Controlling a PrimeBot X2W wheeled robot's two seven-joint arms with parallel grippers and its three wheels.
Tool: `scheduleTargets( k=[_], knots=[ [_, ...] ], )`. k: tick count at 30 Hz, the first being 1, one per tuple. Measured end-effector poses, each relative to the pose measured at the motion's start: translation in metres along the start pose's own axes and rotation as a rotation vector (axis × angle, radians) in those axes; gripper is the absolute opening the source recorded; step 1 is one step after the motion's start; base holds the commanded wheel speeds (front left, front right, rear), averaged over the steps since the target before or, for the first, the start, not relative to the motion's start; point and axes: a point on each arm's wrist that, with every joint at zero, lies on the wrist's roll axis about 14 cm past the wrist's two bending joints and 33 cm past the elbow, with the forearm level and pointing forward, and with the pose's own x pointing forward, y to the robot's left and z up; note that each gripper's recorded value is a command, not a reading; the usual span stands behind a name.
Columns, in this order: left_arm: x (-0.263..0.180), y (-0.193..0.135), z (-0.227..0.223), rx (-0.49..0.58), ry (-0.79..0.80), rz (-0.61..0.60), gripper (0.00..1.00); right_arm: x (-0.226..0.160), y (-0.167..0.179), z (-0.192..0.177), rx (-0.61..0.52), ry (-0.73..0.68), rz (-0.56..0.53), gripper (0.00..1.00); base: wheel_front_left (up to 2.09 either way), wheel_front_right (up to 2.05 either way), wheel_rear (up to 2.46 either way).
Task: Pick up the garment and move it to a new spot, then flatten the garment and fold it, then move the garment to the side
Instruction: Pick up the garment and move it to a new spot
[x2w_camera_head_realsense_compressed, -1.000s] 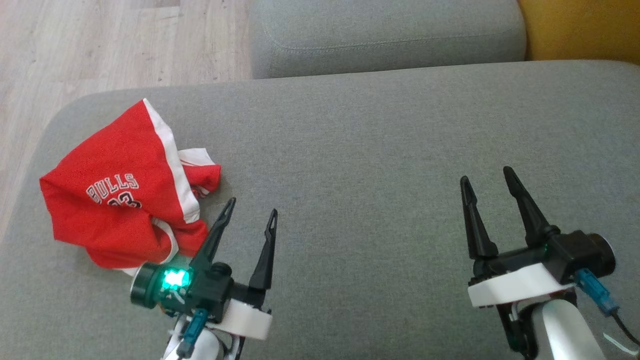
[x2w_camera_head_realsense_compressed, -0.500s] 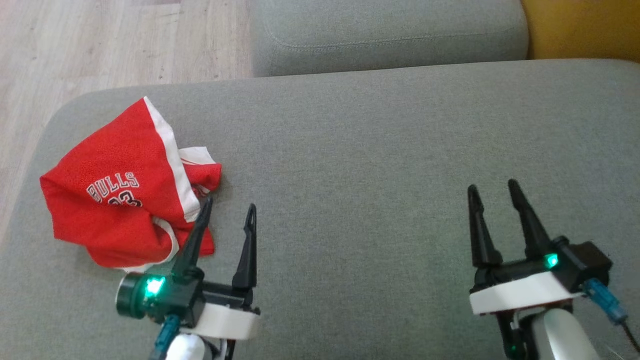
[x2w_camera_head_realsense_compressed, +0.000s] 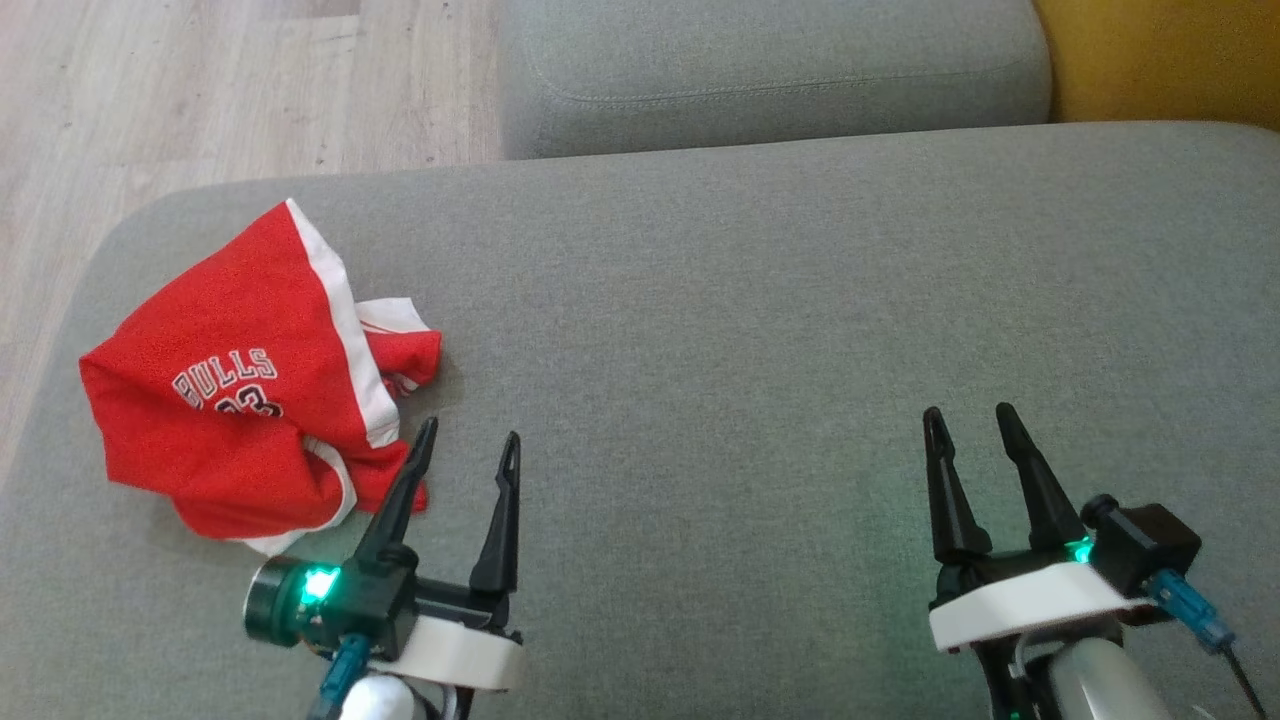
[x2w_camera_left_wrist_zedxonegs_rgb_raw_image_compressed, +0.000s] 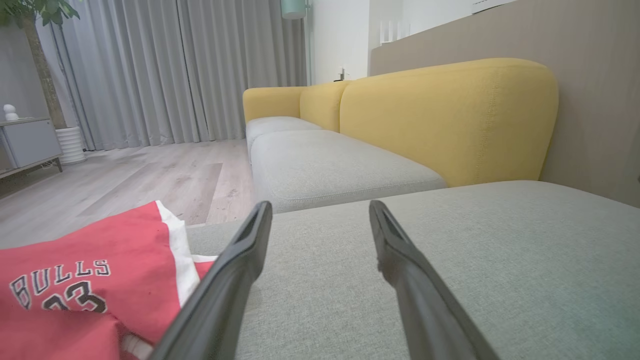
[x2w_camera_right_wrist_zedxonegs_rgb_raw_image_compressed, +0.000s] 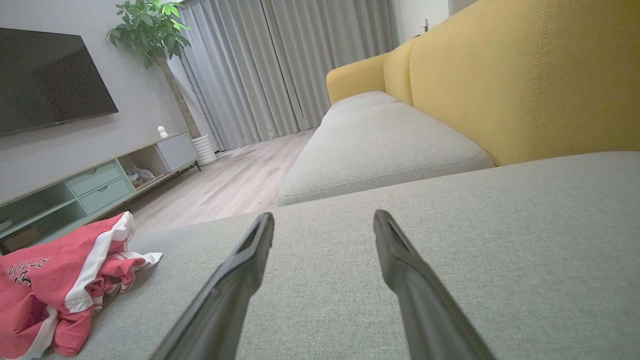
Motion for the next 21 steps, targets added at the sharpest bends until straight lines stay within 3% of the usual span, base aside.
scheduleTargets(
  k=[12,21],
  knots=[
    [0.001,0.006,0.005,-0.008,-0.017,0.024,1.0,0.001,0.002,0.0,-0.003,0.002,0.006,1.0,0.0,0.0,0.0],
    [-0.023,0.038,-0.001,0.004,0.003,0.126,1.0,0.007,0.035,-0.003,-0.009,0.011,0.11,1.0,0.0,0.0,0.0]
  ],
)
